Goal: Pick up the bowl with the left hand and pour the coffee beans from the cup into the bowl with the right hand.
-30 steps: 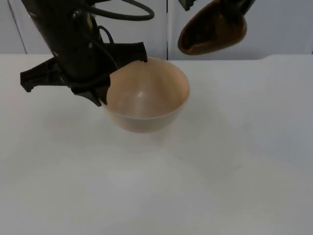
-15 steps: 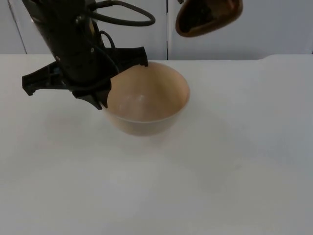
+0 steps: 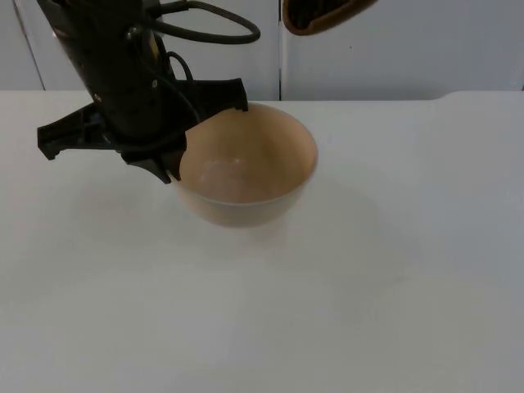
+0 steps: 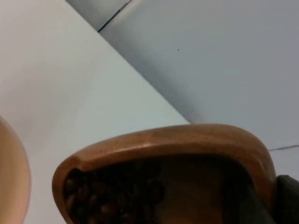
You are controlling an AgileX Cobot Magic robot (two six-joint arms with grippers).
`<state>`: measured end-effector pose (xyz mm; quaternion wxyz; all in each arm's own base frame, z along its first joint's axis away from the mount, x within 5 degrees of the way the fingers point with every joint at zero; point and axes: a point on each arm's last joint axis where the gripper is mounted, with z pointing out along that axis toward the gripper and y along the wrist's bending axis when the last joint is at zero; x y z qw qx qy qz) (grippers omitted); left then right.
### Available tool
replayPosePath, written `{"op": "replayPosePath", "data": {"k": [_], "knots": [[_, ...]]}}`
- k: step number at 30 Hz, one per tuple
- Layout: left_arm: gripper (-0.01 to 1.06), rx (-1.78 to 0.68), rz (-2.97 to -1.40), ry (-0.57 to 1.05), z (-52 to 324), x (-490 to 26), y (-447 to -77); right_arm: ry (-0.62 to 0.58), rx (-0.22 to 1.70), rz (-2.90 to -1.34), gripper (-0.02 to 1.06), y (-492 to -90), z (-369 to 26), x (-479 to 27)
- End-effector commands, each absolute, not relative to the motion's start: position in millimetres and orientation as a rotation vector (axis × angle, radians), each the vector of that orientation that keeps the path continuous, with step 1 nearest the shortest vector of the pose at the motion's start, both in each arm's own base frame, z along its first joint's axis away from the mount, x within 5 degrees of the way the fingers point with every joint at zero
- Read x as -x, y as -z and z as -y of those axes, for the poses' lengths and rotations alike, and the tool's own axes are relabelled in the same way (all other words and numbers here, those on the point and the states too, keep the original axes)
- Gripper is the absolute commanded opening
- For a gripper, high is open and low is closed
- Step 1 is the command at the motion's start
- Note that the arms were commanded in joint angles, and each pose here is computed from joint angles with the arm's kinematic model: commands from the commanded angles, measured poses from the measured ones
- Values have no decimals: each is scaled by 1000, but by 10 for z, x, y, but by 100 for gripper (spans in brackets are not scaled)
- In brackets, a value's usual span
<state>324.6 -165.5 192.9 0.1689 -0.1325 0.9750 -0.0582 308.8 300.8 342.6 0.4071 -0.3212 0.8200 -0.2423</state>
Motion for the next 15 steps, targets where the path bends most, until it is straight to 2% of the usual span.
{"op": "replayPosePath", "data": {"k": [1, 15], "knots": [[0, 389, -2757, 180, 1666, -3259, -1960, 636, 830, -2019, 0, -3467, -3043, -3067], [0, 392, -2758, 182, 1668, -3258, -1960, 746, 976, -1875, 0, -3536, -3186, -2927]]}}
